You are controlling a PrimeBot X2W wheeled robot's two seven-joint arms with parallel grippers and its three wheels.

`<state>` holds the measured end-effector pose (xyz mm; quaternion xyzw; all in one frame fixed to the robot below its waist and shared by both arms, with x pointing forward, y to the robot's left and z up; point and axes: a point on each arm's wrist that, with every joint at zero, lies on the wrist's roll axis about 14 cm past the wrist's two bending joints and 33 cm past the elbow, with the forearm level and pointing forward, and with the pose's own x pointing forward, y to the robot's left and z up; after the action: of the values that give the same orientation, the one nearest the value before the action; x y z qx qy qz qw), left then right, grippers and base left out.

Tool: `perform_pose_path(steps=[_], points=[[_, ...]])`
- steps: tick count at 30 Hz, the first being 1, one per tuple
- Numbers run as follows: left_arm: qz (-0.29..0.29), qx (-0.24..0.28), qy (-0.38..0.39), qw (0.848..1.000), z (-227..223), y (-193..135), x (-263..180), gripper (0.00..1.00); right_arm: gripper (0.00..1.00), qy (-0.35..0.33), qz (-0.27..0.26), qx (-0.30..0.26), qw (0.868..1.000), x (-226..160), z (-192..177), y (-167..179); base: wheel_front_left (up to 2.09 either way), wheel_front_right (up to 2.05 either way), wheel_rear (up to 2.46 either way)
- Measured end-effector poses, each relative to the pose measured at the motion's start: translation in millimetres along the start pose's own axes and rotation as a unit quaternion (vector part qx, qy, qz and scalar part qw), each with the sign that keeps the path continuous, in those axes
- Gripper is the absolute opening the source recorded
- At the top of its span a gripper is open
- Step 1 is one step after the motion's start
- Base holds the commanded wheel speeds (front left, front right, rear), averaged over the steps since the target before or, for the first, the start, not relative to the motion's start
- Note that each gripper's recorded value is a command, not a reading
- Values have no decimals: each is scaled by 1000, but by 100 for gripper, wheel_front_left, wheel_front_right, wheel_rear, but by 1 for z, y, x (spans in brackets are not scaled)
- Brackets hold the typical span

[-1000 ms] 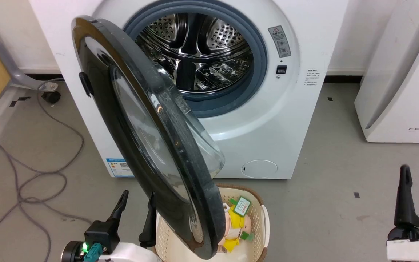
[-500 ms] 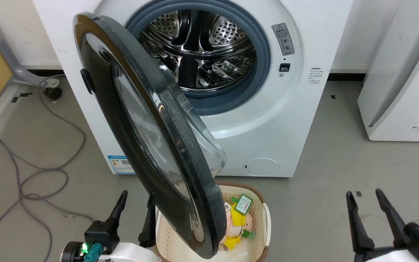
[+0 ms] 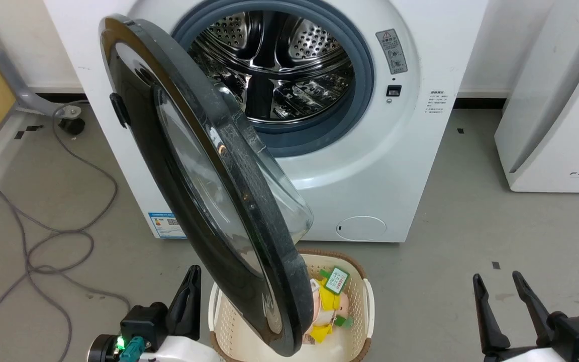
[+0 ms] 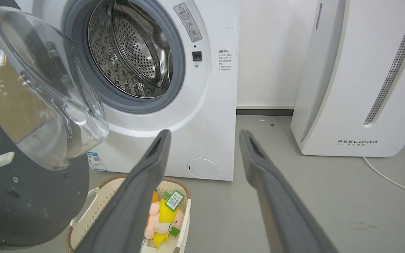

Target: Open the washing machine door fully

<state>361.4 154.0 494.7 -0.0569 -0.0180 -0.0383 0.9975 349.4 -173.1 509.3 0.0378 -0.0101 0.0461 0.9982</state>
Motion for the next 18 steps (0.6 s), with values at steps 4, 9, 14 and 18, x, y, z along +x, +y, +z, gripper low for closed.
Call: perform_pose_path(steps=[4,9,14,18], points=[[-1,0,-2,1000,2,-1,1,0,100,-2,1,0,1000,2,1,1,0,0,0],[0,0,-23,1000,15,-1,3,0,100,-1,1,0,1000,2,0,1,0,0,0],[-1,8,-93,996,60,-4,11,0,100,-2,0,0,1000,3,0,0,0,0,0],[-8,19,-163,986,106,-8,12,0,100,-2,-1,-1,1000,4,1,-1,0,0,0]])
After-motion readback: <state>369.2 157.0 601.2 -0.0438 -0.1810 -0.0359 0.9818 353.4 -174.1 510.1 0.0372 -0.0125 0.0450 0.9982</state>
